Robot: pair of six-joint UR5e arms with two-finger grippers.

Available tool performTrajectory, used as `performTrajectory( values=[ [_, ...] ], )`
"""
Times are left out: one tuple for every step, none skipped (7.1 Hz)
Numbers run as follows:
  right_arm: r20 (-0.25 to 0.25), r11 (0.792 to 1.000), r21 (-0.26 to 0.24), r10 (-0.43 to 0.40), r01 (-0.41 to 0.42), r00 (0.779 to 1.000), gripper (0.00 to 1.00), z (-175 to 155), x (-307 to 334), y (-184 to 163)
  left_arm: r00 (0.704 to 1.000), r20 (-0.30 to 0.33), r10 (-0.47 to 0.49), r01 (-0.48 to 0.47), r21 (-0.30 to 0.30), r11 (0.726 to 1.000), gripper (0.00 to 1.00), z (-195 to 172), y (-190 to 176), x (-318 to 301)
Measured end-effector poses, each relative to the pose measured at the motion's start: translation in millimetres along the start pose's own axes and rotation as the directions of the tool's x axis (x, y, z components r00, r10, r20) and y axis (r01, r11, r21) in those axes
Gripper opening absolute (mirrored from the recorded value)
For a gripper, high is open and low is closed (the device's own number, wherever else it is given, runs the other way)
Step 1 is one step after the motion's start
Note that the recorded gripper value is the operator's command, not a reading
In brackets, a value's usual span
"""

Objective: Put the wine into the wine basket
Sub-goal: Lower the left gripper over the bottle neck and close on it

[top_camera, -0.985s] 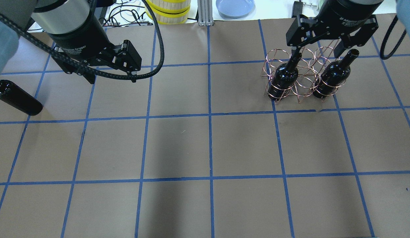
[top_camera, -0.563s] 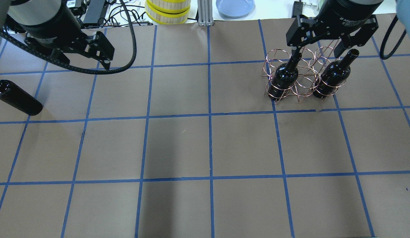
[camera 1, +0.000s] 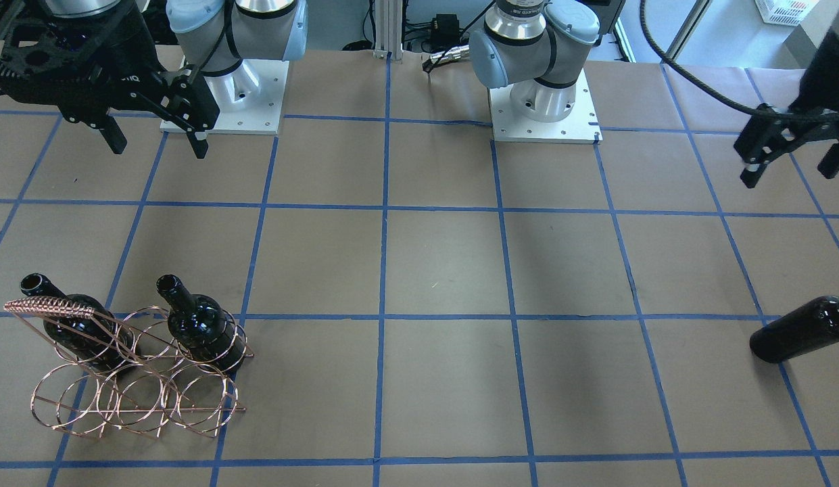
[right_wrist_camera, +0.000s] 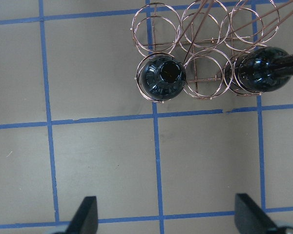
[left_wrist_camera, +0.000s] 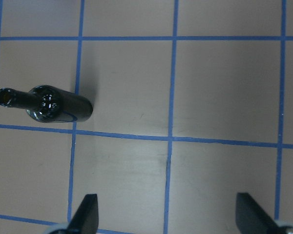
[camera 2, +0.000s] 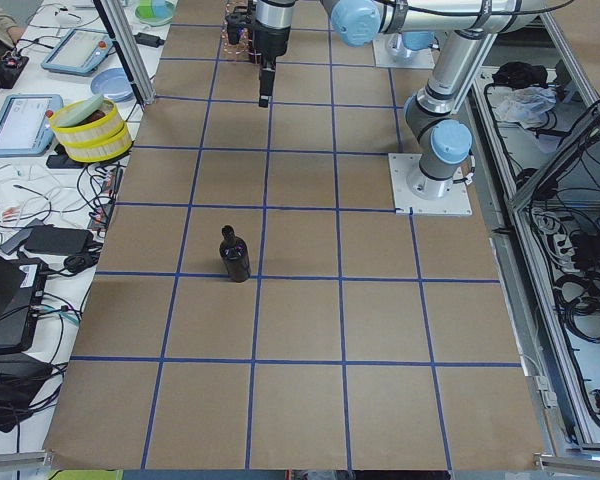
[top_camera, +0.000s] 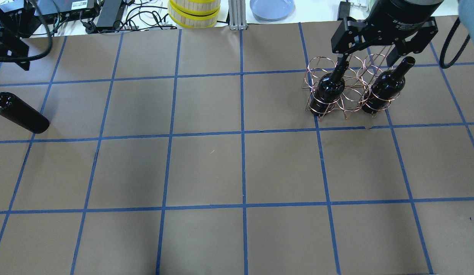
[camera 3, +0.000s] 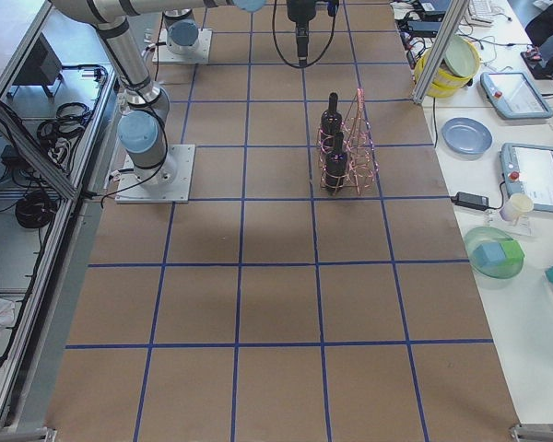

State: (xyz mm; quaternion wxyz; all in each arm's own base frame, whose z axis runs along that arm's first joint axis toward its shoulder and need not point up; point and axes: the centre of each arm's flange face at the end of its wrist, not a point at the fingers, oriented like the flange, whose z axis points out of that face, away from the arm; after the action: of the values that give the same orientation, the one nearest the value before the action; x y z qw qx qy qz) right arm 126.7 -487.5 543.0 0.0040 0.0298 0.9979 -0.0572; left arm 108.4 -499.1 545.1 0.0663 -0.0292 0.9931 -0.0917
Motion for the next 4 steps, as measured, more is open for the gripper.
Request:
performTrajectory(
  values=[
    [0.000, 1.000, 0.000, 0.000, 0.000, 1.000, 1.00, 0, 0, 0, 0.999, -0.035, -0.005, 0.005, 0.007, 1.000, 1.00, 12, 4, -46],
    [0.000, 1.000, 0.000, 0.000, 0.000, 1.000, 1.00, 0, 0, 0, 0.998, -0.061, -0.002, 0.003, 0.023, 1.000, 1.00, 25, 8, -85],
    [-0.002, 1.000, 0.000, 0.000, 0.000, 1.000, 1.00, 0, 0, 0, 0.998, -0.056, 0.042, -0.039, 0.050, 0.998, 1.00, 38, 8, -114],
    [-0.002, 1.000, 0.000, 0.000, 0.000, 1.000, 1.00, 0, 0, 0, 0.995, -0.035, 0.090, -0.087, 0.076, 0.993, 1.00, 53, 7, -136]
  ],
)
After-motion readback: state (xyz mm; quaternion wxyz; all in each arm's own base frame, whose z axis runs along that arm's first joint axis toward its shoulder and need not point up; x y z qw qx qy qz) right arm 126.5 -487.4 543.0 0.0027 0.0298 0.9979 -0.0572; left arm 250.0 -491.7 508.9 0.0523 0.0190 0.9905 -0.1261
